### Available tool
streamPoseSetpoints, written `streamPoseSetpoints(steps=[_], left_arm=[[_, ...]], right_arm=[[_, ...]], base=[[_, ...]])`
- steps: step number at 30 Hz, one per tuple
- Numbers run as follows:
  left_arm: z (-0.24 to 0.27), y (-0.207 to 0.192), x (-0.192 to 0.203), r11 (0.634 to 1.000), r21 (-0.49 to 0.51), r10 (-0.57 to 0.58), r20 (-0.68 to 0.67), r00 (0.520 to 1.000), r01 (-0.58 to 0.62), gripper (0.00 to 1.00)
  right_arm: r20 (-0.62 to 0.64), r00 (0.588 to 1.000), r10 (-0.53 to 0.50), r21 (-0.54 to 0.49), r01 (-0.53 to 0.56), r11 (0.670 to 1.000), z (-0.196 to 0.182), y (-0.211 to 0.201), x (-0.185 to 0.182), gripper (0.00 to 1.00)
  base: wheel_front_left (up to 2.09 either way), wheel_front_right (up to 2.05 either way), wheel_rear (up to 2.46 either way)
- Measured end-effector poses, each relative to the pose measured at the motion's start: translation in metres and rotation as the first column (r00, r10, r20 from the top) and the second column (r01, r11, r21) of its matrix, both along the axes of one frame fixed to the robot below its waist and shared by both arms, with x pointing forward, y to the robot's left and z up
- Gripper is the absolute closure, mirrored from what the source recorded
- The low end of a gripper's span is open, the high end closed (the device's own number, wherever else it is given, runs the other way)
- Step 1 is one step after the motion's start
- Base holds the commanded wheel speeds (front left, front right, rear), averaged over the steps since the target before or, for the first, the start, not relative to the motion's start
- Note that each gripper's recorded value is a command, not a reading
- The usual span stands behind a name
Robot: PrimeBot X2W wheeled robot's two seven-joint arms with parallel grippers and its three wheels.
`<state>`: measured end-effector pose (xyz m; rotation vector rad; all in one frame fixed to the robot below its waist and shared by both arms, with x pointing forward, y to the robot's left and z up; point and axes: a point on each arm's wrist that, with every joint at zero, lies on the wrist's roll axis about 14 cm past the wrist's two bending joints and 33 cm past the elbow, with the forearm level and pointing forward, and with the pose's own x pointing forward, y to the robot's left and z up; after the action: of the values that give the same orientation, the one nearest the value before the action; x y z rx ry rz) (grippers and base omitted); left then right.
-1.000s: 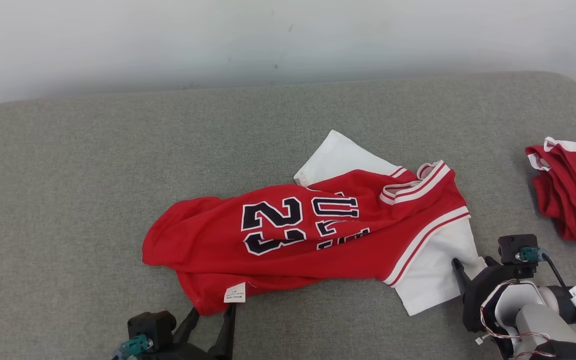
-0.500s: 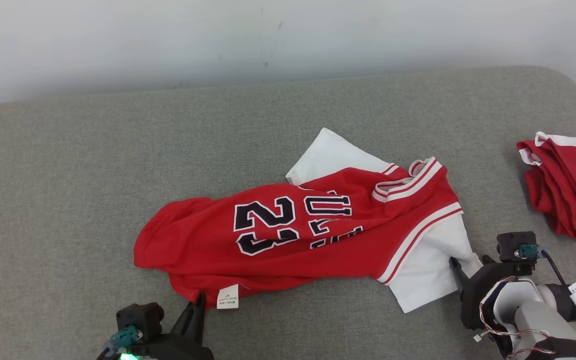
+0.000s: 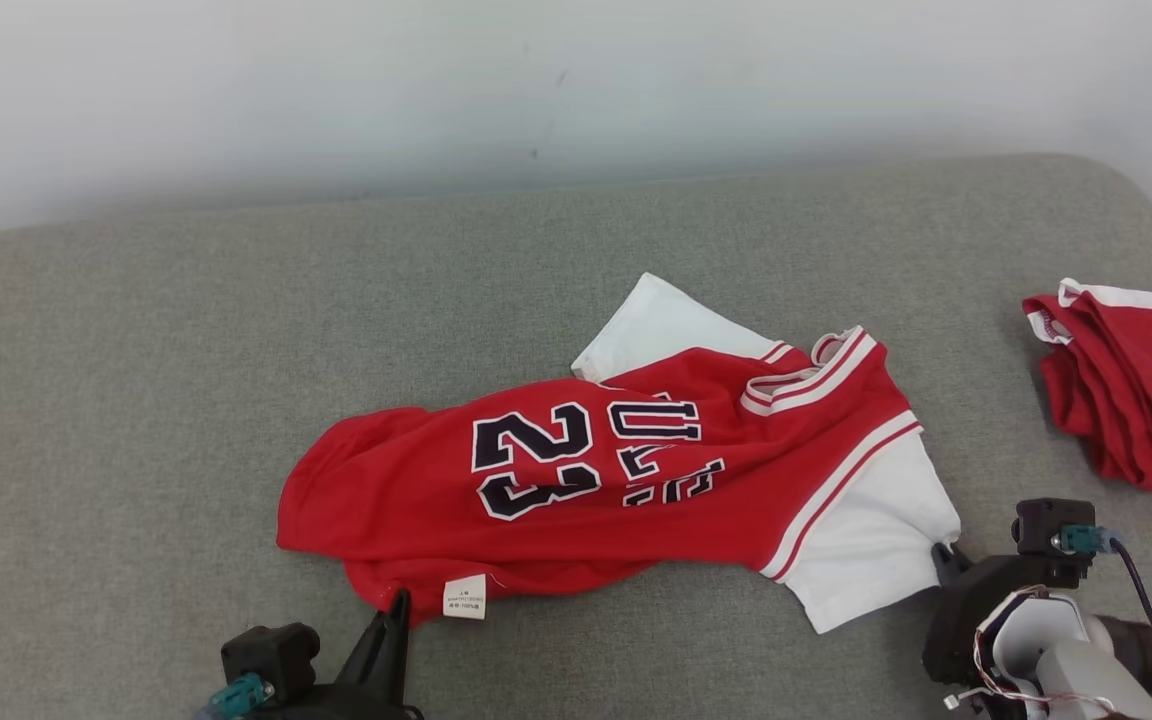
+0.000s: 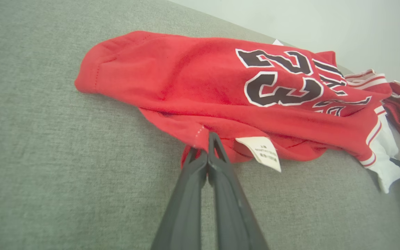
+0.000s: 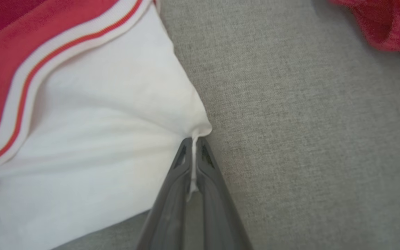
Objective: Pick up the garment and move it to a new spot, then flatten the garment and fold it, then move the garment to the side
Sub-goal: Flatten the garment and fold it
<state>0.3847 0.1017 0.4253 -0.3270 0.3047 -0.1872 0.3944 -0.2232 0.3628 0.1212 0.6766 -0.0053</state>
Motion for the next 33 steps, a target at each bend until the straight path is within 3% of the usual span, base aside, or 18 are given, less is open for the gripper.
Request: streamPoseSetpoints(steps=[7, 14, 21, 28, 33], left_arm=[[0.032, -0.001, 0.007, 0.998, -0.057, 0.019, 0.100, 0.995, -0.013, 1.00], [0.073, 0.005, 0.015, 0.999, -0.046, 0.011, 0.208, 0.978, -0.001, 1.00], [0.150, 0.015, 0.048, 0.997, -0.074, 0.011, 0.378, 0.926, 0.019, 1.00], [0.241, 0.018, 0.088, 0.996, 0.002, -0.072, 0.544, 0.836, 0.085, 1.00], [0.289, 0.019, 0.118, 0.994, 0.015, -0.092, 0.606, 0.790, 0.104, 1.00]], right_arm=[[0.165, 0.986, -0.036, 0.151, 0.010, 0.989, 0.042, 0.019, 0.010, 1.00], [0.387, 0.922, -0.017, 0.189, -0.061, 0.980, 0.121, 0.020, 0.023, 1.00], [0.583, 0.811, 0.050, 0.197, -0.200, 0.960, 0.215, 0.044, 0.039, 1.00], [0.746, 0.646, 0.161, 0.083, -0.330, 0.940, 0.320, 0.071, 0.060, 1.00], [0.807, 0.555, 0.201, -0.007, -0.331, 0.944, 0.380, 0.073, 0.087, 1.00]], base=[[0.00, 0.00, 0.00], [0.00, 0.00, 0.00], [0.00, 0.00, 0.00], [0.00, 0.00, 0.00], [0.00, 0.00, 0.00]])
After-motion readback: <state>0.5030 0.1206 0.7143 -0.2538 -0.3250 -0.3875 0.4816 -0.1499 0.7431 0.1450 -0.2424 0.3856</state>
